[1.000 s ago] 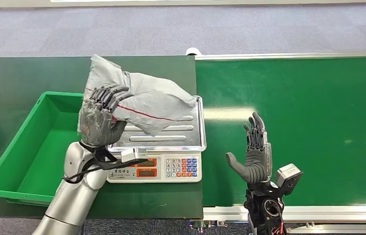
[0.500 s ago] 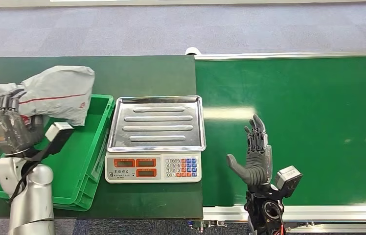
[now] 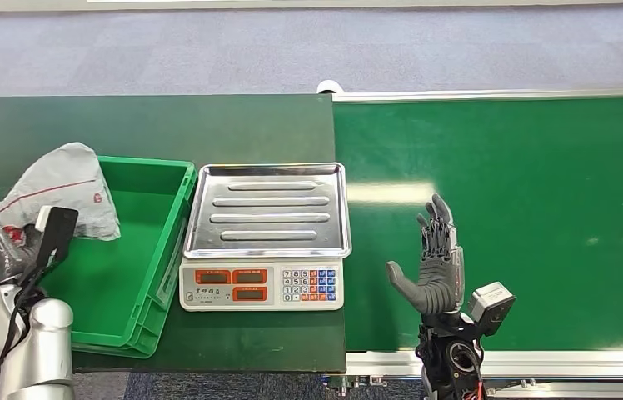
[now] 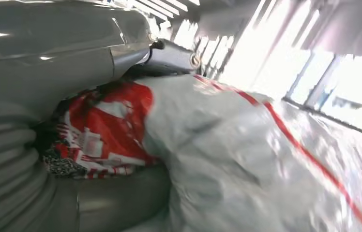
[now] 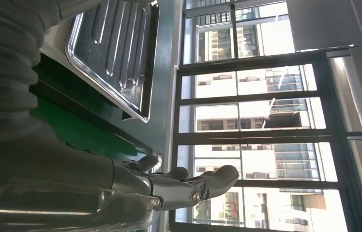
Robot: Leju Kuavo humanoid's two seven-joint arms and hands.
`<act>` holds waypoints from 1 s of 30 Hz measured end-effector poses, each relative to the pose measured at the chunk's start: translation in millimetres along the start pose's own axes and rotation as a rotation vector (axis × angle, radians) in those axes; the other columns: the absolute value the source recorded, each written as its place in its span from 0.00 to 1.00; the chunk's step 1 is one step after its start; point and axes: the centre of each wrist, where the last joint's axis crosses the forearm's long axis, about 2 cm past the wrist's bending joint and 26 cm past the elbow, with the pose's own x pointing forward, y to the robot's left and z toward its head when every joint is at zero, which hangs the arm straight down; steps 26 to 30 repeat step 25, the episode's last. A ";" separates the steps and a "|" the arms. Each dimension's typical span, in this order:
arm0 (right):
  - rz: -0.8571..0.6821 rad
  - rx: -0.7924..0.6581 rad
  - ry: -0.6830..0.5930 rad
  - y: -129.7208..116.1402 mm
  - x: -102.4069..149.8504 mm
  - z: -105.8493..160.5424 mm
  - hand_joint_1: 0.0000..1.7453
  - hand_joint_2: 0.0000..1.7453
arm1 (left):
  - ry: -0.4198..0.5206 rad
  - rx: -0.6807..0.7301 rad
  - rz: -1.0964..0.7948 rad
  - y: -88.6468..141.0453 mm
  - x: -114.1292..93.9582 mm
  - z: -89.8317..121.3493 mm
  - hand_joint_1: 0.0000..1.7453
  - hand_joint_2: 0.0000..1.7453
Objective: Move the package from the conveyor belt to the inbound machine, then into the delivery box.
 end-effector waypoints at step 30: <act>-0.004 0.007 0.001 1.9 -0.9 -2.5 0.00 1.00 | -0.303 0.100 0.187 -9.9 30.0 5.3 0.00 1.00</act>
